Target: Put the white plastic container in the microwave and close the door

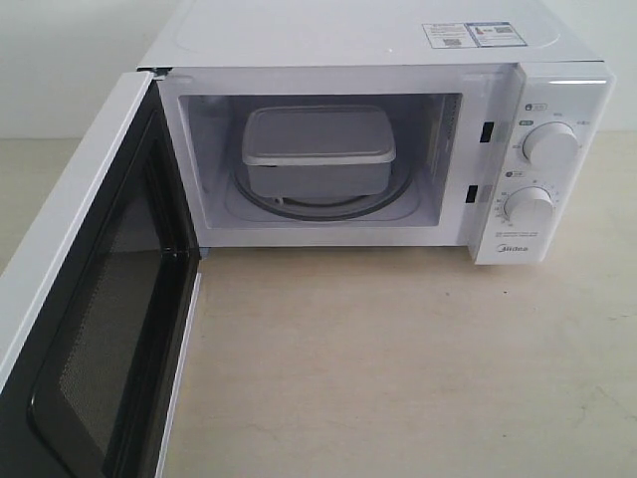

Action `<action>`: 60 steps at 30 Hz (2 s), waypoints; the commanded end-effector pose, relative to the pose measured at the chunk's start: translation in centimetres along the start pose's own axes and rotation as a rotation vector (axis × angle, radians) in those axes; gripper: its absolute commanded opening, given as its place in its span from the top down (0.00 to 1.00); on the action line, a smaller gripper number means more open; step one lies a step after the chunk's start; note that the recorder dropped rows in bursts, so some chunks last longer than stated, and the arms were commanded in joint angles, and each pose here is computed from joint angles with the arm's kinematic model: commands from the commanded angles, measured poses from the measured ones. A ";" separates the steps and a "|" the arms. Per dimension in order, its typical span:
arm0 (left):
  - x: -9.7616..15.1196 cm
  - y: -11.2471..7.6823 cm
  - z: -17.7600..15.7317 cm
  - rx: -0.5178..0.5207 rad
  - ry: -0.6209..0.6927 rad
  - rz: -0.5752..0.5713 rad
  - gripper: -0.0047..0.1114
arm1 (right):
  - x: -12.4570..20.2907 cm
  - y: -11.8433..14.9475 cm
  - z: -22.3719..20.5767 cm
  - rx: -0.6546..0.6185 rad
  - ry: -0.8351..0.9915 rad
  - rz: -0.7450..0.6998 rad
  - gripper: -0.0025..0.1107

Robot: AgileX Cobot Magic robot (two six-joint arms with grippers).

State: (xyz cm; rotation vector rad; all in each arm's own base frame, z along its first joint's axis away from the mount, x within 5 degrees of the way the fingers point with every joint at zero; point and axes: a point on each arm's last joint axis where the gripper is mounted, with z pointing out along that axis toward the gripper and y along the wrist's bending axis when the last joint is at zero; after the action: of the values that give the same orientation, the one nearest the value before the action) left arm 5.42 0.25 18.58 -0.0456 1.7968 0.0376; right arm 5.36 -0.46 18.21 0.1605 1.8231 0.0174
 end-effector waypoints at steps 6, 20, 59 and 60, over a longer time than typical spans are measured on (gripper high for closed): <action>0.1 0.0 0.0 -0.004 0.001 -0.016 0.92 | 0.0 -0.1 0.0 0.011 -0.008 -0.005 0.98; 0.1 0.0 0.0 -0.004 0.001 -0.016 0.92 | 0.0 -0.1 0.0 0.011 -0.007 -0.004 0.98; -20.3 -2.2 1.2 0.250 0.616 -0.043 0.92 | 0.0 -0.1 0.0 0.010 -0.007 -0.001 0.98; -20.4 -2.6 3.3 0.340 0.688 0.054 0.92 | 0.0 -0.1 0.0 0.010 -0.007 -0.001 0.98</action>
State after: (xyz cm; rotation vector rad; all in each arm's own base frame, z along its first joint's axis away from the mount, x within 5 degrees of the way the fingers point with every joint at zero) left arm 10.90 -1.43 38.31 0.0254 2.3372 -0.2424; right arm 5.35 -0.47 18.18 0.1584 1.8270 0.0132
